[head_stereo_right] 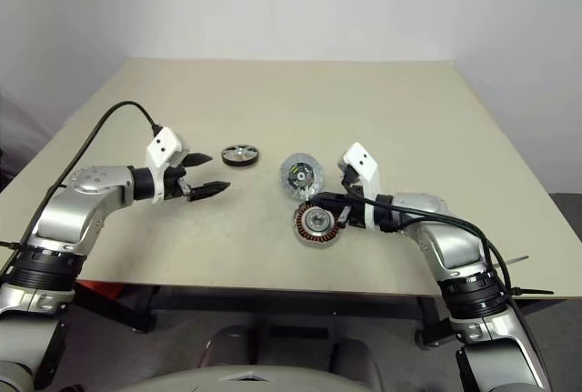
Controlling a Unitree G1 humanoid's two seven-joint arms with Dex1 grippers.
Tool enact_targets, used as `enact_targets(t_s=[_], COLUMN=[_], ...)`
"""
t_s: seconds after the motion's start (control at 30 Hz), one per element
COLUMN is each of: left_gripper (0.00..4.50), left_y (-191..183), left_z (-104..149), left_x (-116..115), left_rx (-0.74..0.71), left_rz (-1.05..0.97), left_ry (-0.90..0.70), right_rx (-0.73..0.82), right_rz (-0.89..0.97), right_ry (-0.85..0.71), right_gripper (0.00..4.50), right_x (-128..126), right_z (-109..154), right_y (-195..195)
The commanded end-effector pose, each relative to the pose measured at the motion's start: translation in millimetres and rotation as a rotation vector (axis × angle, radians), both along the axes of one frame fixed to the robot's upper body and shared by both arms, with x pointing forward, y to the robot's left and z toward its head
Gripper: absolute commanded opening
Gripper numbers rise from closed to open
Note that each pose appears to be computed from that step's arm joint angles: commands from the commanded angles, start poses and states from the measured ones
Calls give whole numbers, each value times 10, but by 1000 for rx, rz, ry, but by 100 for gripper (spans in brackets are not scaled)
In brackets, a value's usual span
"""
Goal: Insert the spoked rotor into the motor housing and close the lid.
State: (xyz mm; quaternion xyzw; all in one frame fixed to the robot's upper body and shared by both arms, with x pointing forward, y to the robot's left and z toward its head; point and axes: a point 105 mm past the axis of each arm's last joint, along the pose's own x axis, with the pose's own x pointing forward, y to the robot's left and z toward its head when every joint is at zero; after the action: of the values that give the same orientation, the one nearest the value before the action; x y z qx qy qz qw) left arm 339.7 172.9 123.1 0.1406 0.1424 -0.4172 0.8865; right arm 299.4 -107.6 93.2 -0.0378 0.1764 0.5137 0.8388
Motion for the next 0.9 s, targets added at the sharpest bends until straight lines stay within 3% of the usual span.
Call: enact_targets(t_s=[0.03, 0.13, 0.23, 0.7, 0.9], left_gripper=[450, 450, 450, 450, 450], left_y=[23, 41, 68, 59, 67], left_z=[152, 155, 163, 148, 169], left_x=[31, 23, 22, 37, 52], left_rx=[2, 5, 10, -11, -42], left_rz=[3, 7, 13, 30, 55], left_ry=[-57, -56, -55, -52, -53], right_rx=[16, -1, 12, 42, 33], right_rz=[15, 4, -20, -12, -26], right_ry=[17, 88, 120, -57, -45], right_gripper=[2, 2, 2, 2, 2], right_x=[-48, -122, -145, 40, 67], right_z=[-57, -298, -367, 282, 181], right_y=[25, 20, 22, 87, 37])
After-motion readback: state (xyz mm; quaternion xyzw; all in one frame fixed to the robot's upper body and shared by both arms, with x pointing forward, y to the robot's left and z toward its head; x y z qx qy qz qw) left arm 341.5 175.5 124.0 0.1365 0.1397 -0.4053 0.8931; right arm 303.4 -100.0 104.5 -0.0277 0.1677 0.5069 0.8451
